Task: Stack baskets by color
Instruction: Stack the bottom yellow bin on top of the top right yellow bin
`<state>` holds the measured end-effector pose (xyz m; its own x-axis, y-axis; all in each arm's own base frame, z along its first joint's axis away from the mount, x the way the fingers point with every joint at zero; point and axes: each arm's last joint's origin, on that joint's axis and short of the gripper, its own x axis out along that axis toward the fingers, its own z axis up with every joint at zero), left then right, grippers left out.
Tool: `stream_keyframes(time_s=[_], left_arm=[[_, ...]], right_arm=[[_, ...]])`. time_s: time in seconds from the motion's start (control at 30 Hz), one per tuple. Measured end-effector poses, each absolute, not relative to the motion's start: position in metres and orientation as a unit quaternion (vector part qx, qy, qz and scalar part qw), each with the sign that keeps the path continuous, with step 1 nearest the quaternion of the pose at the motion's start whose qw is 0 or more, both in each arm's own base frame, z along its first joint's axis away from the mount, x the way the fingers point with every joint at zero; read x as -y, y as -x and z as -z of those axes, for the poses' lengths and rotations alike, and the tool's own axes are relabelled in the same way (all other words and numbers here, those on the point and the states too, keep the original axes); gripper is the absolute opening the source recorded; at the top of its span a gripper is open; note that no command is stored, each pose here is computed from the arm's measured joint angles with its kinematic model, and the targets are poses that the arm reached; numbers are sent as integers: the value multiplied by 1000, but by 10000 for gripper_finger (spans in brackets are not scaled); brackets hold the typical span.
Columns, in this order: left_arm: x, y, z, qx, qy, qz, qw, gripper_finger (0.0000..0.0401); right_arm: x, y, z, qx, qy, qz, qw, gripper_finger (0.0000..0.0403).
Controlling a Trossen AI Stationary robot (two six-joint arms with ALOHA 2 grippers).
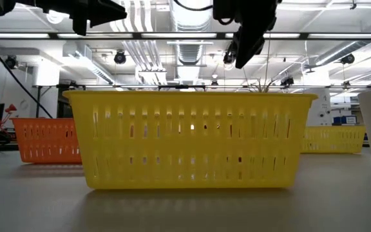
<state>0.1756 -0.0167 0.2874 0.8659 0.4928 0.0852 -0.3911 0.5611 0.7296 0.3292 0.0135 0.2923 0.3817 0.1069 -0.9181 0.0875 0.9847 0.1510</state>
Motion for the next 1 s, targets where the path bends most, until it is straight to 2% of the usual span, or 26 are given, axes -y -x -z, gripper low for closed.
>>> stream_keyframes(time_s=[0.2, 0.5, 0.67, 0.87, 1.0], left_arm=[[17, -175, -289, -54, -390, -255, 883, 98], [19, -175, -289, -48, -379, -250, 890, 98], [25, -174, -289, -37, -368, -233, 899, 98], [35, -173, -285, -32, -365, -206, 908, 98], [40, -172, -285, -23, -346, -192, 918, 98]], right_arm=[[-47, -338, -286, -565, -77, -40, 821, 164], [-109, -351, -279, -565, -65, -32, 822, 151], [-145, -368, -278, -552, -81, -30, 829, 167], [-194, -392, -266, -545, -53, -66, 834, 196], [-219, -407, -253, -542, -30, -85, 835, 200]])
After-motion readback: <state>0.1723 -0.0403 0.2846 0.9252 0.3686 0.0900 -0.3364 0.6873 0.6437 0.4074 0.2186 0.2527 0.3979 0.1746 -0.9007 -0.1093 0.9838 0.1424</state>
